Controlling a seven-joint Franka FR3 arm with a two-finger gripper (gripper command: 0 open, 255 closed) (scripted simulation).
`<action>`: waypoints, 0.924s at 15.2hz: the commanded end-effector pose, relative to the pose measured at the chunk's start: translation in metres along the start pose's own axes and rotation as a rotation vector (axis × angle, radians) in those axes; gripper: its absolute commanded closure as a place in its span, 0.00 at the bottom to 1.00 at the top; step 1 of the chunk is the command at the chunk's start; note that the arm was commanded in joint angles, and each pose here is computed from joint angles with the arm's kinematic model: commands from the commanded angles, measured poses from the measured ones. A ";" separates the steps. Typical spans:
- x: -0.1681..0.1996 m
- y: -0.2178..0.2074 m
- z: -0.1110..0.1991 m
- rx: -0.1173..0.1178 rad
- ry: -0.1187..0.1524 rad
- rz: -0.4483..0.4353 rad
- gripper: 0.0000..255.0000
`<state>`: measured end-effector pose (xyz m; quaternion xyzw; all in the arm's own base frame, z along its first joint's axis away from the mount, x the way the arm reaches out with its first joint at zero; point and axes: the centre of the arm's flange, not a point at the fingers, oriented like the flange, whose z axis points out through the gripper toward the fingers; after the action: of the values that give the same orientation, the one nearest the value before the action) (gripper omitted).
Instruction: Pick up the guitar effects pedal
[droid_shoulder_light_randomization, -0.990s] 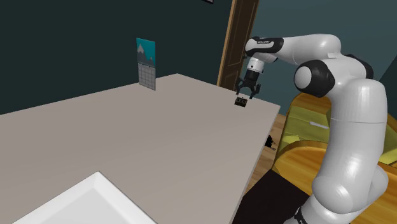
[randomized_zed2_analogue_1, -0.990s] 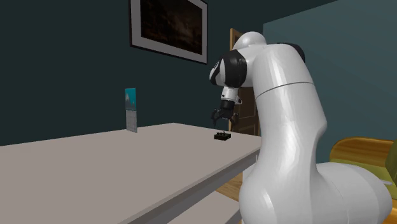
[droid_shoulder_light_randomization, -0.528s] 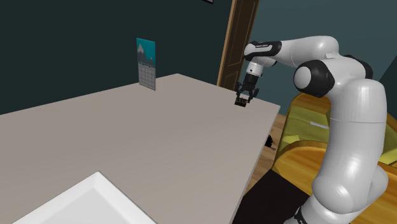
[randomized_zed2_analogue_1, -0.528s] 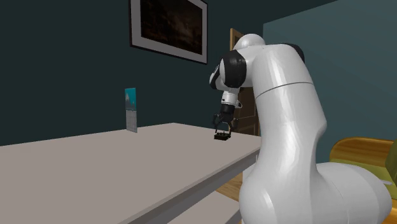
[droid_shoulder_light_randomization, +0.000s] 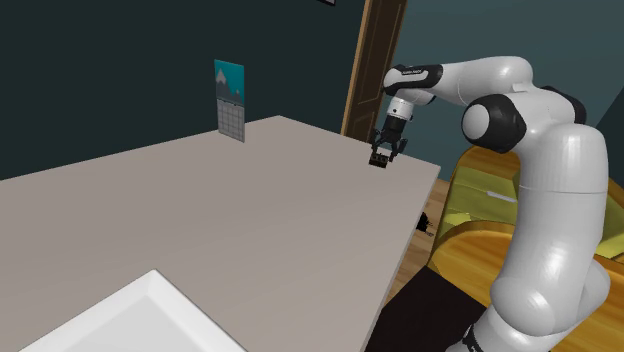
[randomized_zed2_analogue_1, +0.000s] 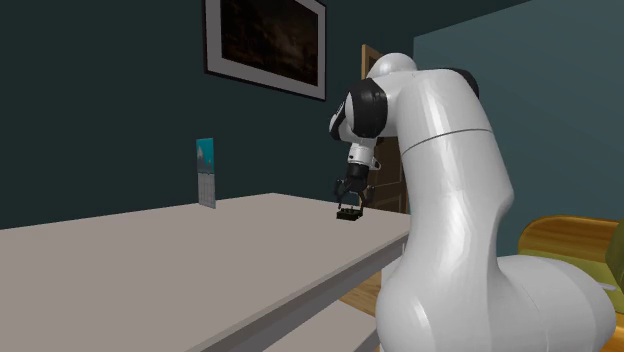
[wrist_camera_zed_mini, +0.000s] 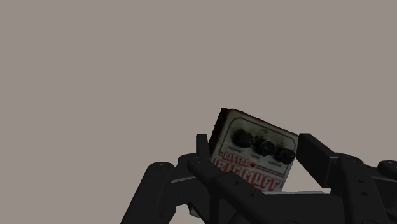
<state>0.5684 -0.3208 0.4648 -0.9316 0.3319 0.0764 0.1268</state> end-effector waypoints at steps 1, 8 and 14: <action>-0.001 -0.001 -0.004 -0.001 -0.001 0.000 1.00; -0.009 -0.008 -0.039 -0.001 -0.001 0.000 1.00; -0.016 -0.014 -0.070 -0.001 -0.001 0.000 1.00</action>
<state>0.5691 -0.3208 0.5322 -0.9316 0.3318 0.0771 0.1267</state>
